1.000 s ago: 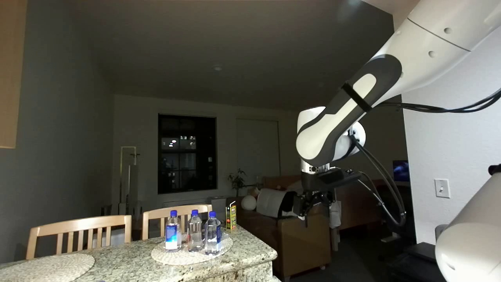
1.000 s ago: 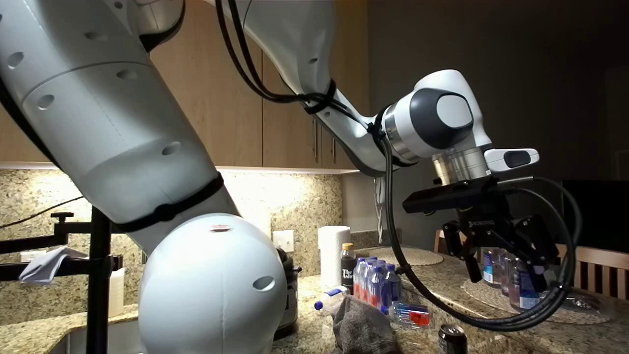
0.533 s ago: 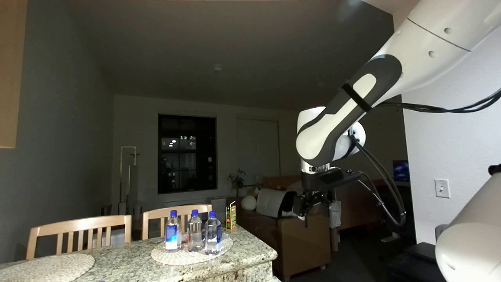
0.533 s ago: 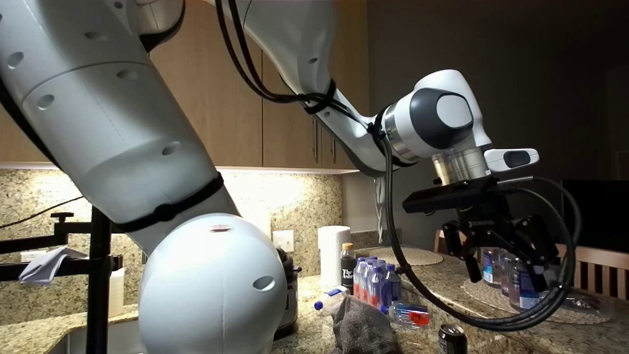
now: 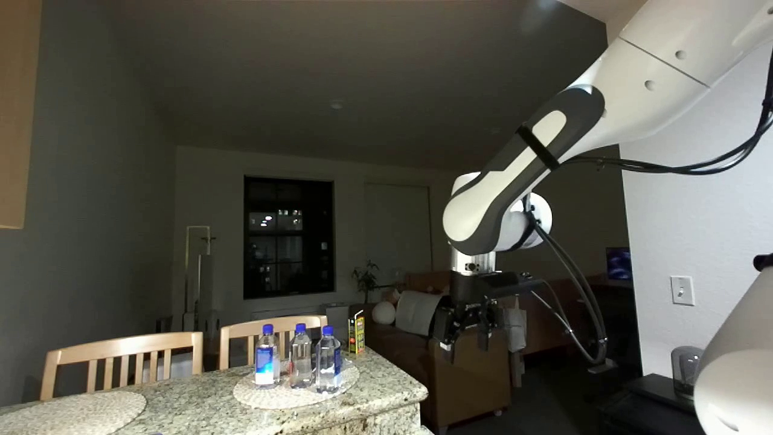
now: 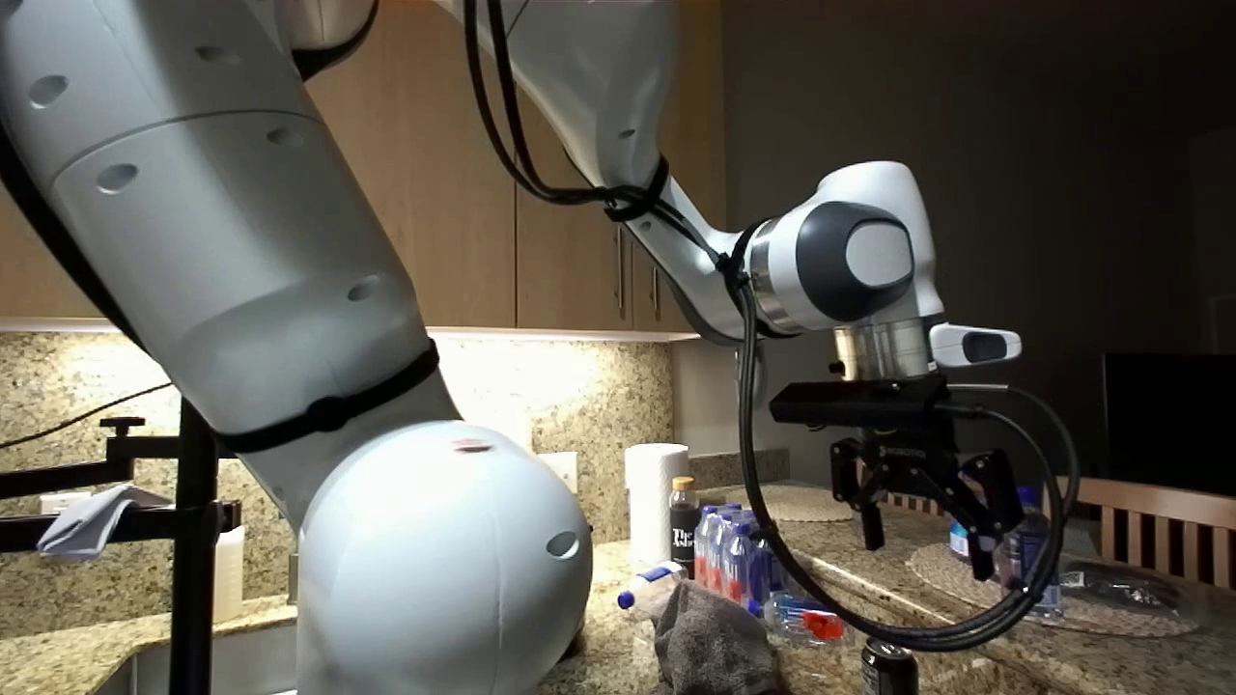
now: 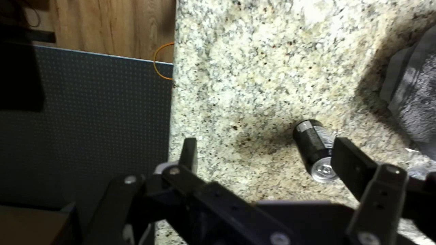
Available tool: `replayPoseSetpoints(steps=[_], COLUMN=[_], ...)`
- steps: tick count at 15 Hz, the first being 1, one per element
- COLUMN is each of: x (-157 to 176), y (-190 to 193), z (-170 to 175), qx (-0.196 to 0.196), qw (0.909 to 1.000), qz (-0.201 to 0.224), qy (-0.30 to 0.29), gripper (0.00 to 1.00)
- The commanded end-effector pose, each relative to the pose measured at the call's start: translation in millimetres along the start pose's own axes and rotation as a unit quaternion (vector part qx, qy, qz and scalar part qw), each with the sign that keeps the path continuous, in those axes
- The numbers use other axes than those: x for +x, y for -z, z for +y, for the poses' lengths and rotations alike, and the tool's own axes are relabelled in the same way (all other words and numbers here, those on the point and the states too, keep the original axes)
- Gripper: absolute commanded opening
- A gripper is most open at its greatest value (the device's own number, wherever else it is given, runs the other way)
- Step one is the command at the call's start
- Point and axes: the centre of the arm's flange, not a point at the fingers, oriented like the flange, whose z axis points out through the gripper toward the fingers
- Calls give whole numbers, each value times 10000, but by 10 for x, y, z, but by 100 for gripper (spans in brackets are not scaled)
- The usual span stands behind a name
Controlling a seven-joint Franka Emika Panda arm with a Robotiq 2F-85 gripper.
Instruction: Put the grey towel on top of the black can
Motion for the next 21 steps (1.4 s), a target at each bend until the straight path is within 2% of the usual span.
replayPoseSetpoints(steps=[1,7,14,16,17,21], x=[173,419,414,305,310,285], y=[-86,-19,-173,-224,-135,-208], z=[-189,-894,-1872,-1972,-1935,-2008], qx=[406,657,580,522,548,537], qw=[9982,9900,9695,9666,9726,9710], qz=[9,451,591,580,517,457], qy=[450,1162,2308,2443,2201,2284], gripper=[100,100,100,100,100,100])
